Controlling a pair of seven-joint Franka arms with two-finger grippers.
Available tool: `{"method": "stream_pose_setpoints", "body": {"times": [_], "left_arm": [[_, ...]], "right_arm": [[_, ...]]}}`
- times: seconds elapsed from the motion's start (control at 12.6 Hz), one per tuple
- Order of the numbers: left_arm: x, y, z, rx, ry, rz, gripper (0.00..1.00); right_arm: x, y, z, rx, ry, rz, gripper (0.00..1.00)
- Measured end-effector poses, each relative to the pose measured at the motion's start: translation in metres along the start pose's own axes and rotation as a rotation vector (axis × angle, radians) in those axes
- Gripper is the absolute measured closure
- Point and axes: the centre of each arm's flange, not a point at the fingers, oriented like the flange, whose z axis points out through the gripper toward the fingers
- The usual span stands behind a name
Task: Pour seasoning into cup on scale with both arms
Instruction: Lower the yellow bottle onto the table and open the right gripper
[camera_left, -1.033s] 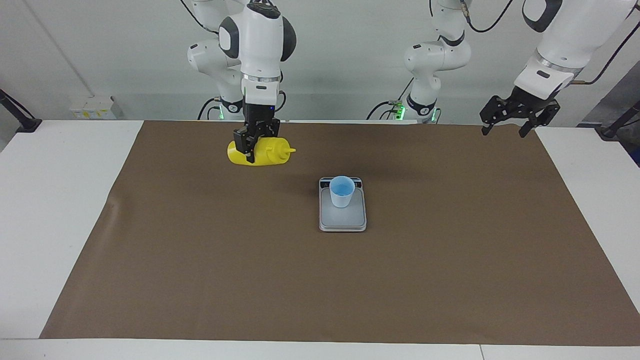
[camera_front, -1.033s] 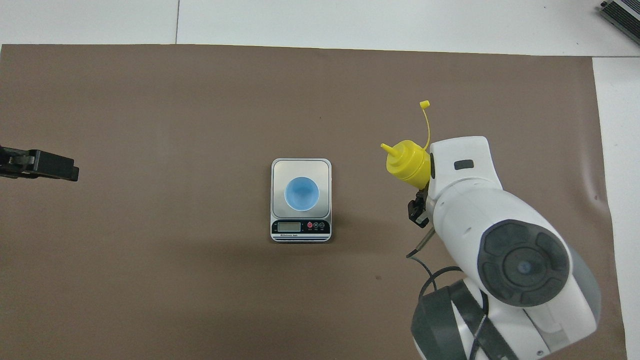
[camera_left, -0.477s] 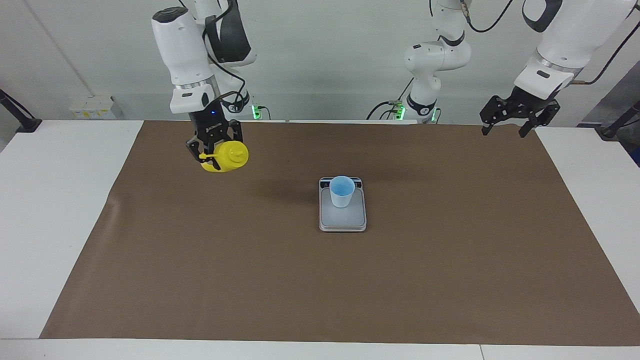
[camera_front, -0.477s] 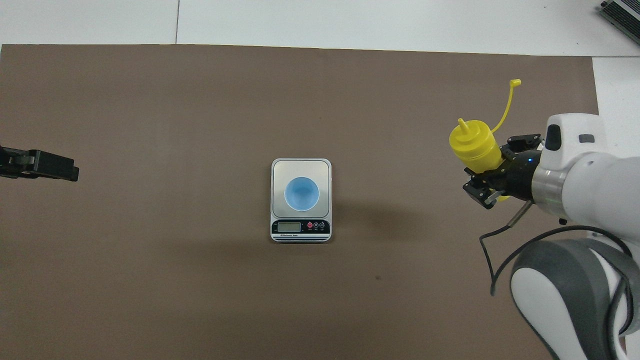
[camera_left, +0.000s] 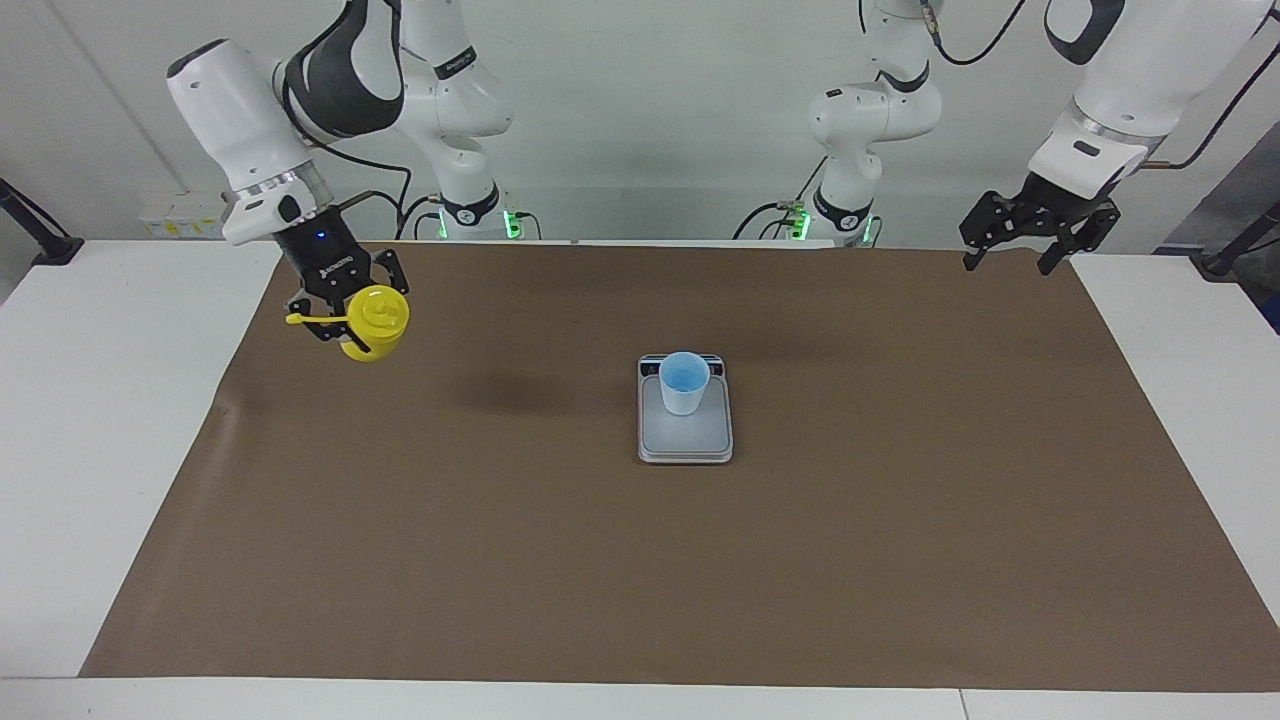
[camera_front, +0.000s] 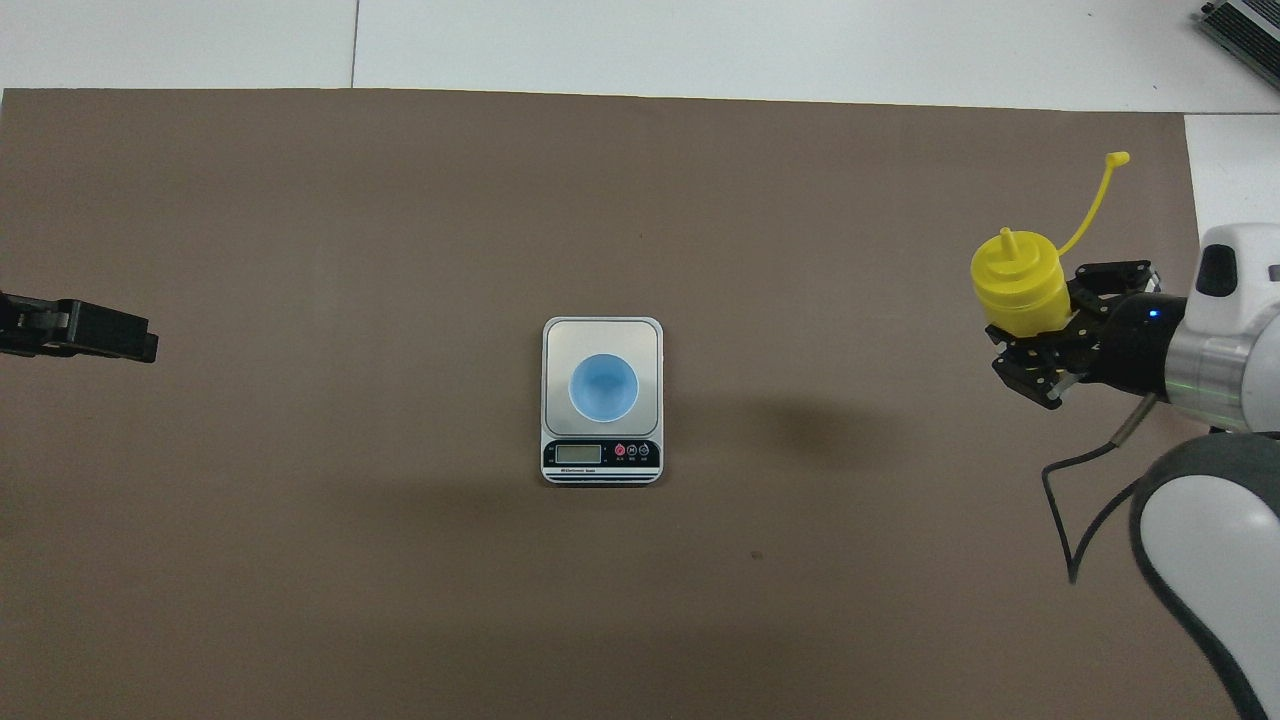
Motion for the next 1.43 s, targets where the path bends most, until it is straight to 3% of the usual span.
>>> {"method": "stream_pose_setpoints", "body": {"times": [0.32, 0.56, 1.27, 1.43], "left_arm": [[0.0, 0.0, 0.0, 0.0, 0.0, 0.0, 0.0], [0.0, 0.0, 0.0, 0.0, 0.0, 0.0, 0.0], [0.0, 0.0, 0.0, 0.0, 0.0, 0.0, 0.0], [0.0, 0.0, 0.0, 0.0, 0.0, 0.0, 0.0]], "right_arm": [[-0.071, 0.035, 0.035, 0.04, 0.172, -0.07, 0.54], [-0.116, 0.045, 0.085, 0.014, 0.309, -0.125, 0.54], [-0.149, 0.02, 0.149, -0.06, 0.491, -0.143, 0.54], [-0.155, 0.01, 0.169, -0.037, 0.554, -0.104, 0.54]]}}
